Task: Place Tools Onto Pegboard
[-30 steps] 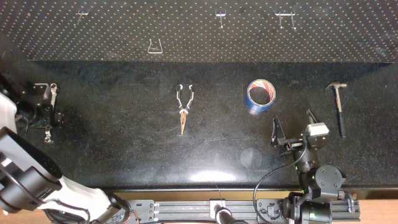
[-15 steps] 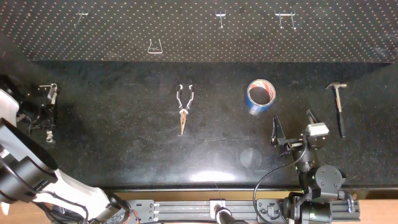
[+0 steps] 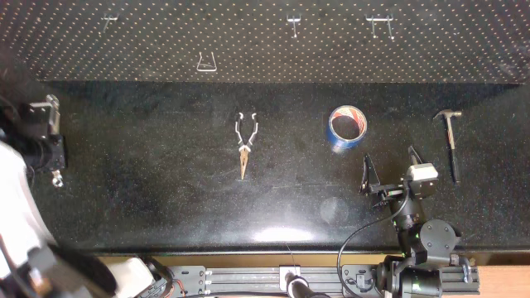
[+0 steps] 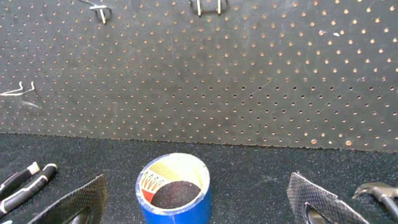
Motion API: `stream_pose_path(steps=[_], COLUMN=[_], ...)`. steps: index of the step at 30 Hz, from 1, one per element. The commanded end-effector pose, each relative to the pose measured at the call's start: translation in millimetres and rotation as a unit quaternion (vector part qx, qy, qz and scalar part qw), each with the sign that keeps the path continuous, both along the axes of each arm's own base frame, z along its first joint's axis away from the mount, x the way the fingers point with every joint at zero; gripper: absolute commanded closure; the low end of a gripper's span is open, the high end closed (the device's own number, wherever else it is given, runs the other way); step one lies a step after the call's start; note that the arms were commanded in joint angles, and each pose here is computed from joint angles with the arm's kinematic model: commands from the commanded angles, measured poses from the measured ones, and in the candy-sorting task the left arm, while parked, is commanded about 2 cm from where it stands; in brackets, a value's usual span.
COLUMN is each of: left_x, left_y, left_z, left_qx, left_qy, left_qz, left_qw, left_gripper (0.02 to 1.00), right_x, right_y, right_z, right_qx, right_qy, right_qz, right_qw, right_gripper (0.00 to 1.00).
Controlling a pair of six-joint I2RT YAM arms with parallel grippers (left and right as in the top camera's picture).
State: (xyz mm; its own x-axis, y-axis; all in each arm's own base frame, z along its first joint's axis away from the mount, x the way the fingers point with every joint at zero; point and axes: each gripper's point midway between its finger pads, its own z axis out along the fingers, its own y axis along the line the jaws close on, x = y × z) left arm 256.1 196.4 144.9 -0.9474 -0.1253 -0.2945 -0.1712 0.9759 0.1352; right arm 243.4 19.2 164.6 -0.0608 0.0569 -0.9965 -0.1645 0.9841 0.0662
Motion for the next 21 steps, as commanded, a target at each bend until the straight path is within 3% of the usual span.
stream_pose_path(steps=[1,5,11,21], left_x=[-16.3,16.0,72.7,99.7], left_y=[-72.7,-127.6,-125.4,-118.8], left_z=[-7.8,-16.4,14.1,25.5], left_qx=[-0.006,-0.023,0.013,0.026], left_qy=[-0.06,-0.187,-0.292,-0.339], left_qz=[0.005,-0.002,-0.02,-0.021], left_qw=[0.998,0.982,0.956,0.94], left_gripper=[0.989,0.991,0.991,0.989], right_x=[-0.3,-0.3,-0.3,-0.3], right_y=[1.0,1.0,1.0,1.1], right_z=[-1.6,-1.6,-1.6,-1.6], right_qx=[0.004,0.004,0.004,0.004], right_qy=[0.001,0.001,0.001,0.001], right_qz=[0.003,0.003,0.003,0.003], right_qw=[1.0,1.0,1.0,1.0], right_gripper=[0.047,0.047,0.047,0.047])
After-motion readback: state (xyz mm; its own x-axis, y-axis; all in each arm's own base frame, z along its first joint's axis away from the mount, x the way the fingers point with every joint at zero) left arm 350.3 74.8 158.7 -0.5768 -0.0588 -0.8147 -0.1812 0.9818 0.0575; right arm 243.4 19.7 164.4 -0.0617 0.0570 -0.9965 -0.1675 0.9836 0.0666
